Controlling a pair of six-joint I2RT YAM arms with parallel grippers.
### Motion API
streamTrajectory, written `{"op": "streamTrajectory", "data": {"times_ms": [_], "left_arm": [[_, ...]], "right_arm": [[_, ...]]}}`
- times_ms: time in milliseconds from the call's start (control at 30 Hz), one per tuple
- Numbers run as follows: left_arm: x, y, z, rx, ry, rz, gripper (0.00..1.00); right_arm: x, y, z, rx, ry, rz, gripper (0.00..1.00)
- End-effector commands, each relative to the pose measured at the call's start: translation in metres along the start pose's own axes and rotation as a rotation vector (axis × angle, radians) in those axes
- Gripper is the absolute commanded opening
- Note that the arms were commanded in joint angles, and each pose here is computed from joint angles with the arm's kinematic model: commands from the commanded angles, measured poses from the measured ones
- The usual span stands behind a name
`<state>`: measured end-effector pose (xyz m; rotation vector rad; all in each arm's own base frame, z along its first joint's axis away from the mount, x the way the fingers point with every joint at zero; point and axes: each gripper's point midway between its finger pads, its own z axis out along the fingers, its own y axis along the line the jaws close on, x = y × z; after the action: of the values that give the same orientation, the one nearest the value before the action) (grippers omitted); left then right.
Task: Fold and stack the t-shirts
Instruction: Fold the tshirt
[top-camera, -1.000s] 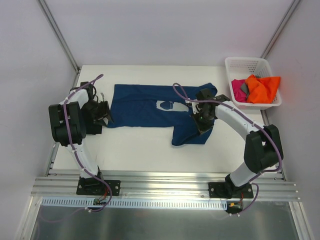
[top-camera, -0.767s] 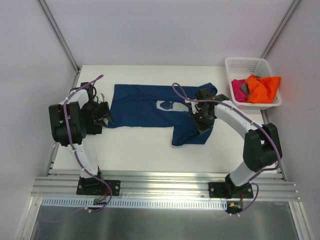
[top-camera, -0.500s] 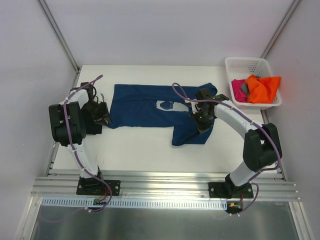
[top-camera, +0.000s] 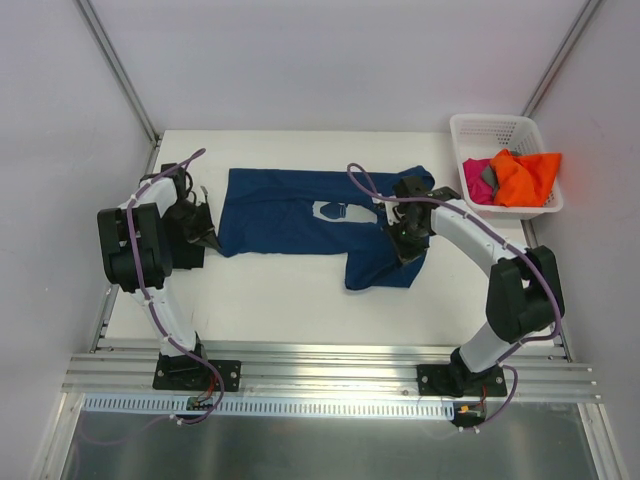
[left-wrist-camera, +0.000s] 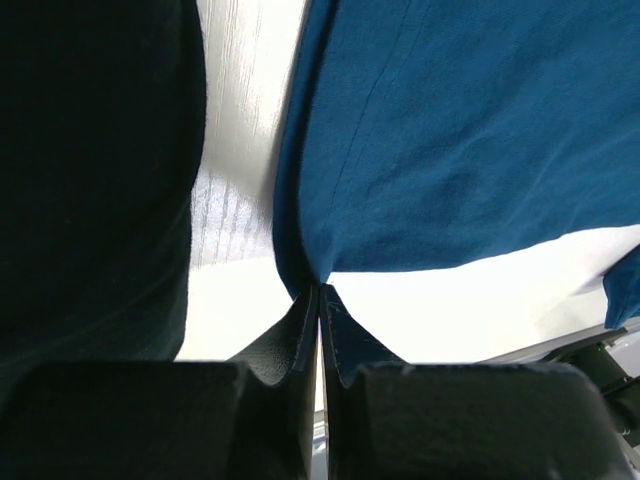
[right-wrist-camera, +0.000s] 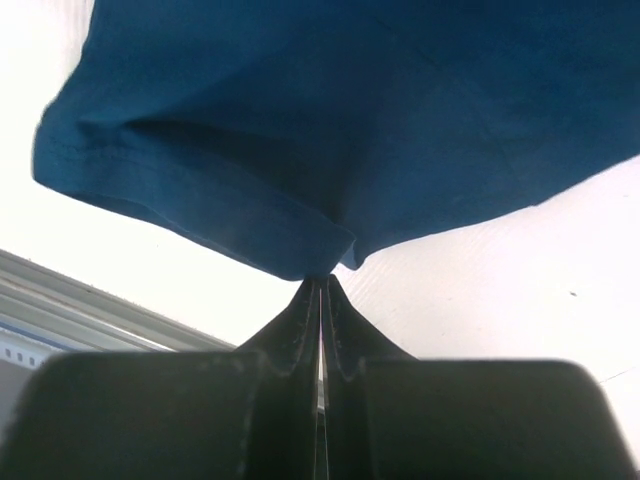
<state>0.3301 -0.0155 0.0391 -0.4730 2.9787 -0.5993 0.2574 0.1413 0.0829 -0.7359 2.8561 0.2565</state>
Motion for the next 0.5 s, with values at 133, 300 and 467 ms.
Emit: {"op": "streamTrajectory", "data": {"times_ms": [133,300,467], "left_arm": [[-0.036,-0.025,-0.036,0.041,-0.116,0.050,0.00],[-0.054,-0.031,-0.044,0.042,-0.156,0.073,0.00],[-0.070,-0.036,-0.047,0.047,-0.182,0.092,0.00]], "right_arm": [[-0.042,-0.036,-0.030,0.074,-0.126,0.039,0.00],[-0.058,-0.054,-0.038,0.104,-0.166,0.064,0.01],[-0.067,-0.060,-0.042,0.114,-0.191,0.070,0.01]]}}
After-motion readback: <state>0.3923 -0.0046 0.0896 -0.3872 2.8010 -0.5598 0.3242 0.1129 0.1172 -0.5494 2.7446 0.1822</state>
